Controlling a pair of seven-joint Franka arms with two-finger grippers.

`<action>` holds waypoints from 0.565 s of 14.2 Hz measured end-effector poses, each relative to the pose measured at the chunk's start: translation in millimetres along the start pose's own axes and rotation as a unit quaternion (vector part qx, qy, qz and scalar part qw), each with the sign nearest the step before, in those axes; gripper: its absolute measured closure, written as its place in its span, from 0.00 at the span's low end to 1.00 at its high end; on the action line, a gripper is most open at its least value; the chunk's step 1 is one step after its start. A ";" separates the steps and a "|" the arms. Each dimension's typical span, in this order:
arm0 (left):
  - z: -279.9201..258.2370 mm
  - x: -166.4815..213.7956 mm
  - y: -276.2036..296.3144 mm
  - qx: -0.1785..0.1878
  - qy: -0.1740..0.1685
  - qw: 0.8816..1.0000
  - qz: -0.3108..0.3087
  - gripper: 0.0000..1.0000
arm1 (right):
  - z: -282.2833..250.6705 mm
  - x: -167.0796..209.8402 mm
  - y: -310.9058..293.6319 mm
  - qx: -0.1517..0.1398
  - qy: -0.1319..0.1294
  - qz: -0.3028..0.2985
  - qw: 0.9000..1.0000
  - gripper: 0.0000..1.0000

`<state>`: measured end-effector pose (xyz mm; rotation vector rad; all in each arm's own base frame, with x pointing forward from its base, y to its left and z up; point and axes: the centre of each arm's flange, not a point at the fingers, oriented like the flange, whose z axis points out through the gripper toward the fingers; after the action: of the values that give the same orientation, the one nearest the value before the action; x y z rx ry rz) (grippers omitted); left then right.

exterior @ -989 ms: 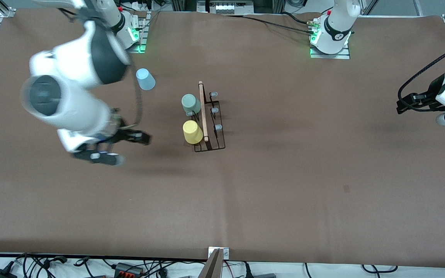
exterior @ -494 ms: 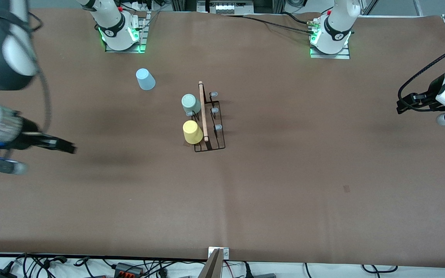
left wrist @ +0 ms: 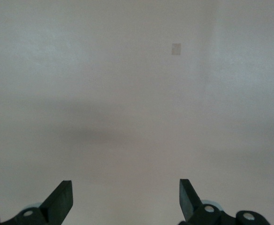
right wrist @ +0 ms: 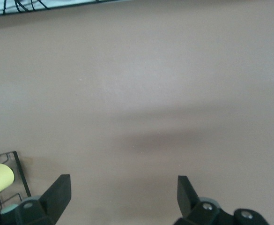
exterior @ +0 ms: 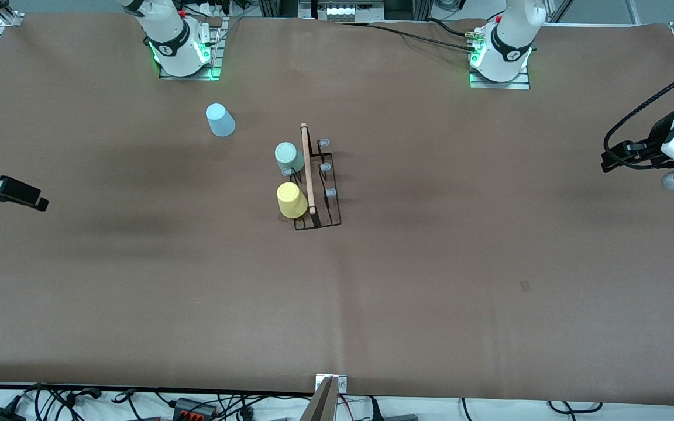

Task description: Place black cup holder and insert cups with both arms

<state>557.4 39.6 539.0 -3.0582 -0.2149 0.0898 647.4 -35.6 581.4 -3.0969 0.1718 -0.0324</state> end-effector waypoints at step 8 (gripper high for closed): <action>0.0 0.0 -0.5 0.000 0.000 1.000 0.000 0.00 | 16.5 -56.9 3.9 -0.033 -0.003 -0.016 0.999 0.00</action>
<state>557.4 40.1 539.0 -3.0581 -0.2163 0.0899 590.8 -32.5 563.7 -3.1657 0.1241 -0.0177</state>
